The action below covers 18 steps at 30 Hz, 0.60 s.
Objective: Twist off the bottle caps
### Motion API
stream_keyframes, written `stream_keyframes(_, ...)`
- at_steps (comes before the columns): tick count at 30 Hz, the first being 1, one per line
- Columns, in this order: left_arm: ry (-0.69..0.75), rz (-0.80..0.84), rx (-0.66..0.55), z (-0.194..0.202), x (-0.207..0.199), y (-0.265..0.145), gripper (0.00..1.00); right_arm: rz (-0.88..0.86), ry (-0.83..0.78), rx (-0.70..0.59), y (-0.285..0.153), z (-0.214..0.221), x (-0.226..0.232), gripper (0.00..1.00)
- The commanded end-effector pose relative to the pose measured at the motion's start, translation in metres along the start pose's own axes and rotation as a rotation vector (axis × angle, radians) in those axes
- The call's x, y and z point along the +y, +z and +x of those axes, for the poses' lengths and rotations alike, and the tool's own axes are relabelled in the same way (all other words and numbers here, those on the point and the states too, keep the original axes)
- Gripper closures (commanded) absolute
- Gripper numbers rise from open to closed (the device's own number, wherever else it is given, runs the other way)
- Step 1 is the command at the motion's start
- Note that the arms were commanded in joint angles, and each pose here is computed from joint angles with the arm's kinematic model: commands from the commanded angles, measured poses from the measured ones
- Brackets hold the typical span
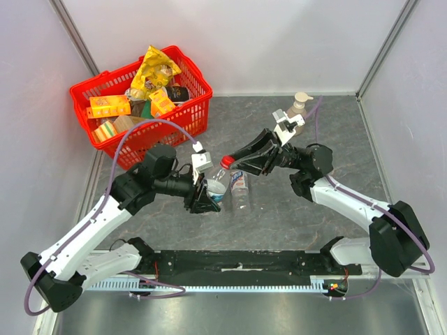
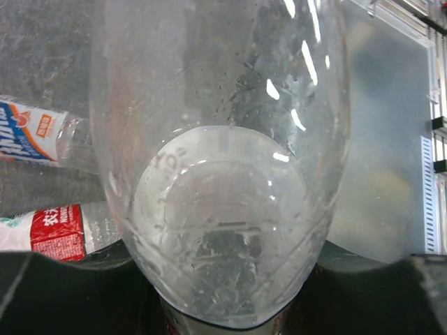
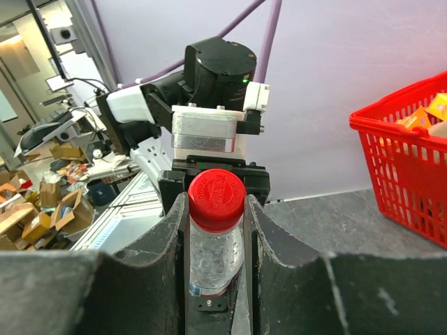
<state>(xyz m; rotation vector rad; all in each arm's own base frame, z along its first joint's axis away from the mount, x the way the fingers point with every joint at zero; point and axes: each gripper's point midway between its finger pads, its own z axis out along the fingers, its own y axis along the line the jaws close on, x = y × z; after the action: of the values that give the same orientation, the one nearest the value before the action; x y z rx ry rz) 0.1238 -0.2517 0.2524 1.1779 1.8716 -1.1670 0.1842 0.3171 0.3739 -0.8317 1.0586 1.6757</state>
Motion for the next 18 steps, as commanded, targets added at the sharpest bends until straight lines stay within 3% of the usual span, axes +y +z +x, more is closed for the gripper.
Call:
stream_keyframes(1,0.129,0.080,-0.088,-0.027,-0.019,-0.008,0.95,-0.148,-0.066,-0.003,-0.002,-0.006,0.041,1.00)
stream_keyframes(4,0.127,0.071,-0.088,-0.027,-0.018,-0.008,0.95,-0.150,-0.051,-0.009,0.000,-0.009,0.041,1.00)
stream_keyframes(5,0.127,0.068,-0.087,-0.026,-0.017,-0.007,0.95,-0.151,-0.049,-0.013,0.000,-0.011,0.042,0.95)
stream_keyframes(8,0.120,0.046,-0.080,-0.024,-0.012,-0.006,0.95,-0.153,-0.044,-0.024,0.002,-0.017,0.045,0.73)
stream_keyframes(10,0.118,0.024,-0.078,-0.022,-0.008,-0.006,0.95,-0.149,-0.040,-0.036,0.003,-0.020,0.046,0.47)
stream_keyframes(15,0.116,-0.038,-0.072,-0.017,0.003,-0.007,0.95,-0.110,-0.035,-0.062,0.002,-0.029,0.042,0.05)
stream_keyframes(18,0.115,-0.063,-0.062,-0.012,0.007,-0.007,0.95,-0.062,-0.023,-0.080,0.000,-0.035,0.033,0.02)
